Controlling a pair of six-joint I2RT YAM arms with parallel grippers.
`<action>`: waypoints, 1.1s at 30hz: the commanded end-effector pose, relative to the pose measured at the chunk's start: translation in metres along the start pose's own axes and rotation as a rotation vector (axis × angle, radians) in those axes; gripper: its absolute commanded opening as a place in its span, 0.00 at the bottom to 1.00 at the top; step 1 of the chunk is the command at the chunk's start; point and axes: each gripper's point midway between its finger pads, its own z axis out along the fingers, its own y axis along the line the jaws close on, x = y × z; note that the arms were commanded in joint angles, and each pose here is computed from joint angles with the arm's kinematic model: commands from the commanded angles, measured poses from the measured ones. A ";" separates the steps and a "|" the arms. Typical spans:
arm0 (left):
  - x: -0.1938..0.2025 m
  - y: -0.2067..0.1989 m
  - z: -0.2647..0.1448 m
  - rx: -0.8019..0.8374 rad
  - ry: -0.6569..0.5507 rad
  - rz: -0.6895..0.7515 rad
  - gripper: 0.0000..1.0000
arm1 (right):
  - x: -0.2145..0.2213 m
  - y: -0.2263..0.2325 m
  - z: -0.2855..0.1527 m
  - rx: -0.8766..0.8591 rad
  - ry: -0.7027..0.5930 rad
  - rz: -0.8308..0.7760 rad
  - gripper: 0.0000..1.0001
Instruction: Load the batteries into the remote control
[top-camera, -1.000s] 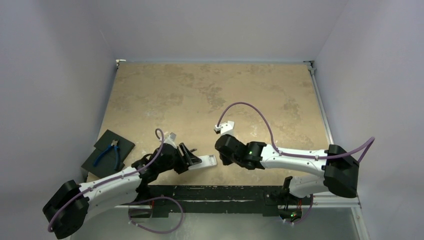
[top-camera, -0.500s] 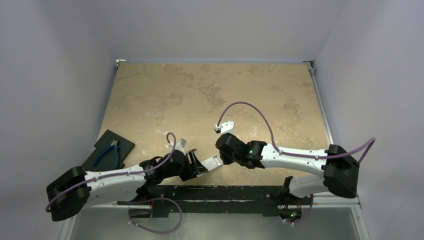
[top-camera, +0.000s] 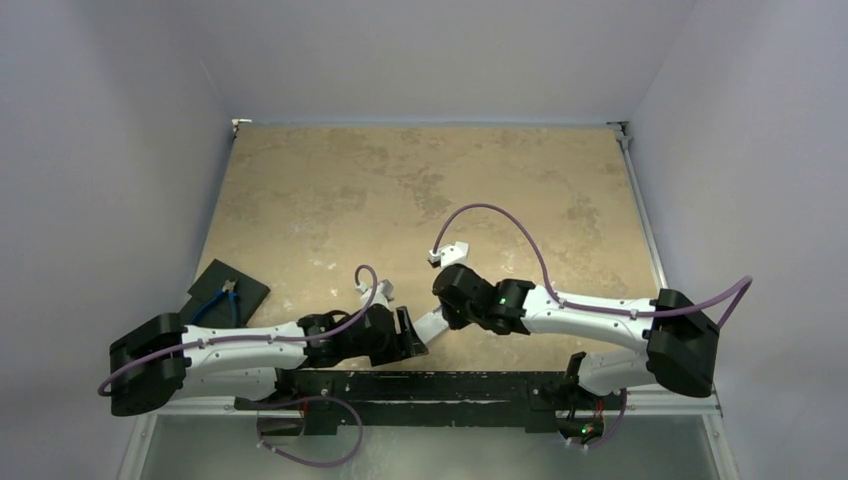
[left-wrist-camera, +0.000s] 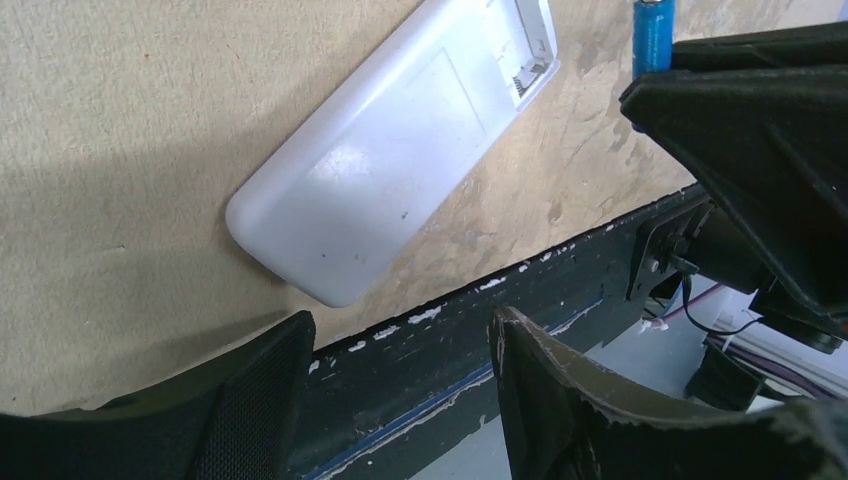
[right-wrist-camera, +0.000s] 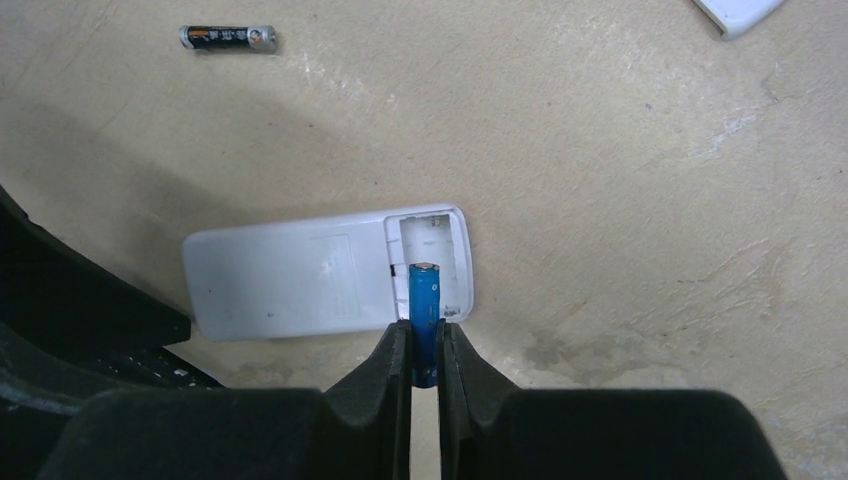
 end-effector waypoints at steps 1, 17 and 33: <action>-0.011 -0.008 -0.008 -0.025 -0.054 0.057 0.64 | -0.008 0.001 -0.003 -0.012 -0.005 -0.020 0.03; -0.072 -0.038 -0.020 -0.014 -0.171 0.254 0.57 | -0.003 -0.011 -0.004 0.008 0.051 -0.067 0.03; -0.083 -0.019 0.023 -0.062 -0.121 0.332 0.47 | 0.001 -0.014 -0.004 -0.003 0.086 -0.077 0.04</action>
